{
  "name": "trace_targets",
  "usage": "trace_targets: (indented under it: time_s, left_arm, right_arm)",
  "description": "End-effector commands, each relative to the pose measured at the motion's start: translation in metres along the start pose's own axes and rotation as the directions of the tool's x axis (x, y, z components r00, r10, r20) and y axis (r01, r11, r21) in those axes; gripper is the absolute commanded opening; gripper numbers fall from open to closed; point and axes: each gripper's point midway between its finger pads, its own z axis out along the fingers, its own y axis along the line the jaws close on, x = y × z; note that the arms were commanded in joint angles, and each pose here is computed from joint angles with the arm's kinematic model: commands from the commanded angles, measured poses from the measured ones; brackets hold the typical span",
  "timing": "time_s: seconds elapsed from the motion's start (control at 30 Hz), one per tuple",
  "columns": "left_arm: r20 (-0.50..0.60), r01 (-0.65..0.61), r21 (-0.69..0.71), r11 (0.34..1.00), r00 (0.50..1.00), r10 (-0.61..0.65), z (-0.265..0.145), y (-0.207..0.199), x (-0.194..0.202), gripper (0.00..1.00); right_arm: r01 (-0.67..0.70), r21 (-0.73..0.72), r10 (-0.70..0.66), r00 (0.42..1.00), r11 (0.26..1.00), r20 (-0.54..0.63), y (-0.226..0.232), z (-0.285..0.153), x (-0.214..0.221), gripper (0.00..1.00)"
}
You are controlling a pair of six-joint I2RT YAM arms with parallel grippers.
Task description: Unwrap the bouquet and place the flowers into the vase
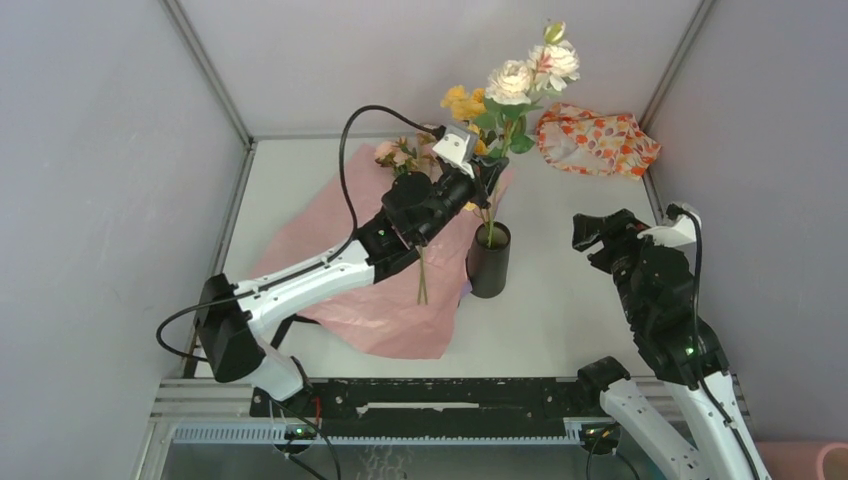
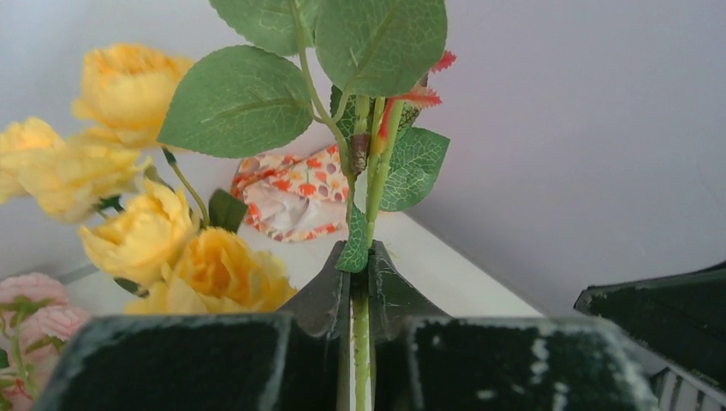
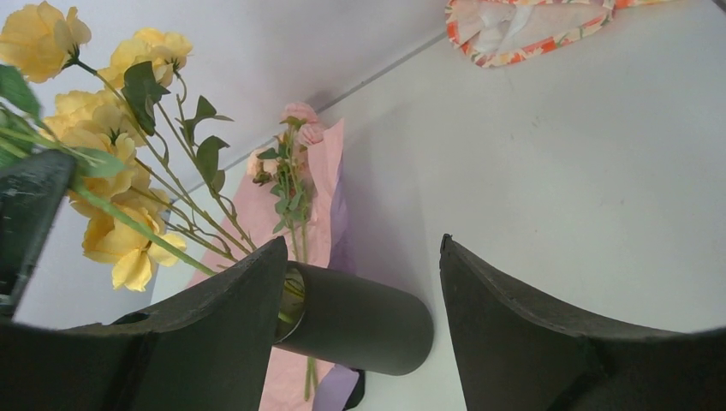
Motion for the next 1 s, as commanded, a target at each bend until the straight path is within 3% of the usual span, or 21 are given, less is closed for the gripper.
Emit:
trace_targets:
  time_s: [0.0,0.27,0.37,0.67,0.97]
  left_arm:
    - [0.046,0.036,-0.018,0.999,0.998,-0.035,0.000,-0.003,-0.004,0.11]
    - [-0.019,0.038,-0.037,0.999,0.999,-0.039,-0.014,-0.004,0.029,0.45]
    - [-0.033,0.045,-0.054,0.998,0.998,-0.047,-0.021,0.000,0.036,0.52]
    - [-0.033,0.065,-0.075,0.995,0.997,-0.067,-0.045,0.002,0.025,0.57]
    - [0.080,0.088,-0.118,0.989,0.994,-0.079,-0.090,0.004,-0.047,0.58]
  right_arm:
    - [-0.007,-0.029,0.008,1.000,1.000,0.014,0.008,0.004,-0.004,0.75]
    - [-0.012,-0.038,0.012,1.000,0.999,0.007,0.011,0.006,-0.003,0.75]
    - [-0.017,-0.051,0.017,1.000,0.999,0.003,0.015,0.008,-0.003,0.75]
    - [-0.021,-0.089,0.021,1.000,0.996,0.002,0.024,0.009,-0.004,0.75]
    - [-0.005,-0.173,0.010,1.000,0.985,0.028,0.041,0.007,-0.013,0.75]
